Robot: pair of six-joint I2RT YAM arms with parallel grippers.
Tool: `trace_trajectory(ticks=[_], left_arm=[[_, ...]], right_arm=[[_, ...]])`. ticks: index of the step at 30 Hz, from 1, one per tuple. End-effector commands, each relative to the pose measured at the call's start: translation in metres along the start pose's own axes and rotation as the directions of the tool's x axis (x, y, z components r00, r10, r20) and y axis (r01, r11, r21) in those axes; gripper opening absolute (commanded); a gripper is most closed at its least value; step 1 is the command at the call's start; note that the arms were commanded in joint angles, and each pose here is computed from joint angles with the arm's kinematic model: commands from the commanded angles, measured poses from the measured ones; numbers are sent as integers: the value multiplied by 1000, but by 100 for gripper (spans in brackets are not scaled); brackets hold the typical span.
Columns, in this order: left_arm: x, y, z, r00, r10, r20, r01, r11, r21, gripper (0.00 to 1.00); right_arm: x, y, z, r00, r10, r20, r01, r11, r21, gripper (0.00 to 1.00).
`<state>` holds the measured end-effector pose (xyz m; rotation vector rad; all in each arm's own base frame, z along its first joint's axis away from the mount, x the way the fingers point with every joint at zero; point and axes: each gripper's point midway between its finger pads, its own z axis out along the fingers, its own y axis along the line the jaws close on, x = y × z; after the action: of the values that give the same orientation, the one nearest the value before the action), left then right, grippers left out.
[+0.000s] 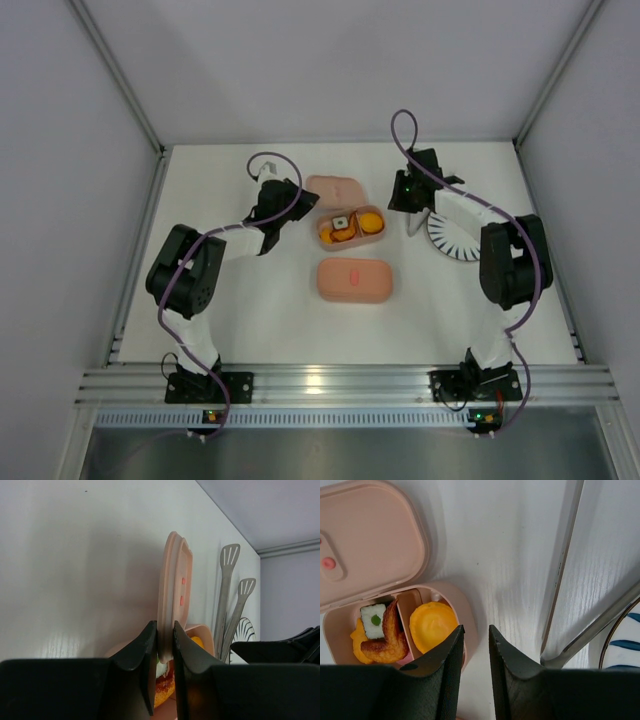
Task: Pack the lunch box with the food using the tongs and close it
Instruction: Move the packing box to the center of the board, then close the box lid on the packing box.
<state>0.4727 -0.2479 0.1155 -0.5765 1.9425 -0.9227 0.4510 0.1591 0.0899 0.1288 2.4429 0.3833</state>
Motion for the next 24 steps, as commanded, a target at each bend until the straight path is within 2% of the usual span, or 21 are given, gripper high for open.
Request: trace_trajectory(ticks=[1, 8, 14, 18, 21, 24], left_arm=[[-7, -32, -12, 1000, 25, 0, -25, 994, 110, 0], [-26, -44, -18, 990, 122, 77, -131, 983, 126, 0], [-77, -73, -25, 959, 175, 223, -205, 971, 122, 0], [-95, -82, -29, 962, 162, 221, -193, 973, 127, 0], [-99, -87, -36, 975, 136, 177, -158, 981, 116, 0], [-89, -86, -44, 995, 81, 53, -87, 990, 107, 0]], right_arm=[[-22, -1, -14, 997, -6, 76, 7, 1000, -6, 26], [-36, 0, -21, 994, -18, 108, 17, 1000, 8, 26], [-50, 4, -28, 989, -23, 148, 22, 1000, 7, 26], [-56, 6, -34, 984, -37, 175, 37, 999, 0, 27], [-61, 7, -40, 977, -52, 208, 55, 998, -9, 27], [-65, 10, -51, 966, -62, 250, 69, 997, -21, 28]])
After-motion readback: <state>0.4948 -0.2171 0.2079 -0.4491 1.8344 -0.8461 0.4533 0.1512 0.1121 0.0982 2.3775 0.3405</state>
